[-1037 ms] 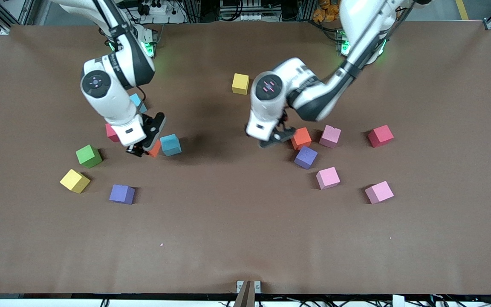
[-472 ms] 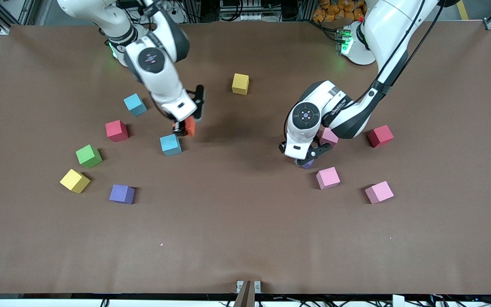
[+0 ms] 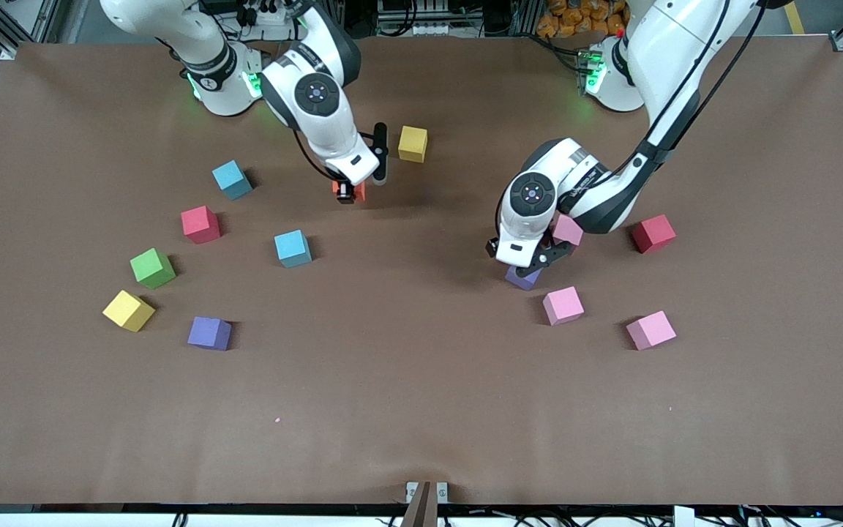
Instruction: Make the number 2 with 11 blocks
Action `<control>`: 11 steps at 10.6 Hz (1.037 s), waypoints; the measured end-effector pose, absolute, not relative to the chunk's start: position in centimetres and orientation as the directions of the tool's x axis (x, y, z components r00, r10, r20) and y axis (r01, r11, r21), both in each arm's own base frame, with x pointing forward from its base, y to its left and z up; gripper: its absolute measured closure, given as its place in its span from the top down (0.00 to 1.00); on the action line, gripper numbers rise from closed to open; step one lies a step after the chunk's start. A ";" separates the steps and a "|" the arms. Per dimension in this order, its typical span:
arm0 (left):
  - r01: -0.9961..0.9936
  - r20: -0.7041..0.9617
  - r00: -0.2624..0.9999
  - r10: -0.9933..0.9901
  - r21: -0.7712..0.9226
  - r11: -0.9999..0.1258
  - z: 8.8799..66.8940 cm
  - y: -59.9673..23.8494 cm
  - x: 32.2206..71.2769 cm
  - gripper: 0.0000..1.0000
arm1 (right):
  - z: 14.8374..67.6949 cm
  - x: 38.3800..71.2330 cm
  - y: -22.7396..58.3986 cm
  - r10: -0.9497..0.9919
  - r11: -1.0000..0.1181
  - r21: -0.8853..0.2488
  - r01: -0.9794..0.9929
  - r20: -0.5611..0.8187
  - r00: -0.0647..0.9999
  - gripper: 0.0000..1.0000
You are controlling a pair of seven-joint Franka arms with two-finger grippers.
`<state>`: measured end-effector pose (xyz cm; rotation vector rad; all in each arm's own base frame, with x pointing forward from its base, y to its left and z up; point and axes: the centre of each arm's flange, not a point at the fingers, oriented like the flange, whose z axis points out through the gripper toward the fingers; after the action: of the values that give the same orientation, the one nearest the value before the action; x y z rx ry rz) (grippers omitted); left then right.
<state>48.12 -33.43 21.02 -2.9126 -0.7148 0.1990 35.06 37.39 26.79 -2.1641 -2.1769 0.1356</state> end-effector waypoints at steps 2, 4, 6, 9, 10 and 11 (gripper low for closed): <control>0.454 -0.083 0.879 0.469 -0.155 -0.878 21.8 -33.3 48.3 1.00 | 26.6 32.9 39.3 1.000 0.013 -0.143 0.990 0.012 -0.012 0.58; 0.447 -0.082 0.882 0.464 -0.162 -0.880 21.8 -33.2 47.9 1.00 | 26.4 31.7 39.9 1.000 0.023 -0.168 0.986 0.005 -0.022 0.58; 0.435 -0.093 0.886 0.455 -0.173 -0.883 20.9 -32.9 47.1 1.00 | 26.2 30.7 40.2 0.999 0.038 -0.193 0.980 -0.014 -0.041 0.58; 0.443 -0.096 0.883 0.460 -0.152 -0.883 20.1 -32.2 46.9 1.00 | 26.1 28.4 41.6 0.999 0.021 -0.210 0.978 -0.032 -0.029 0.58; 0.444 -0.097 0.883 0.459 -0.141 -0.885 19.7 -32.0 46.6 1.00 | 25.9 27.6 41.9 0.999 0.009 -0.216 0.976 -0.043 -0.019 0.58; 0.443 -0.099 0.885 0.456 -0.128 -0.887 19.2 -32.0 46.2 1.00 | 25.6 27.0 41.9 0.999 0.004 -0.221 0.975 -0.052 -0.015 0.58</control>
<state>46.19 -31.98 19.21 -2.9503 -0.7050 0.1921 27.00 41.88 25.62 -2.1166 -2.1371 0.2951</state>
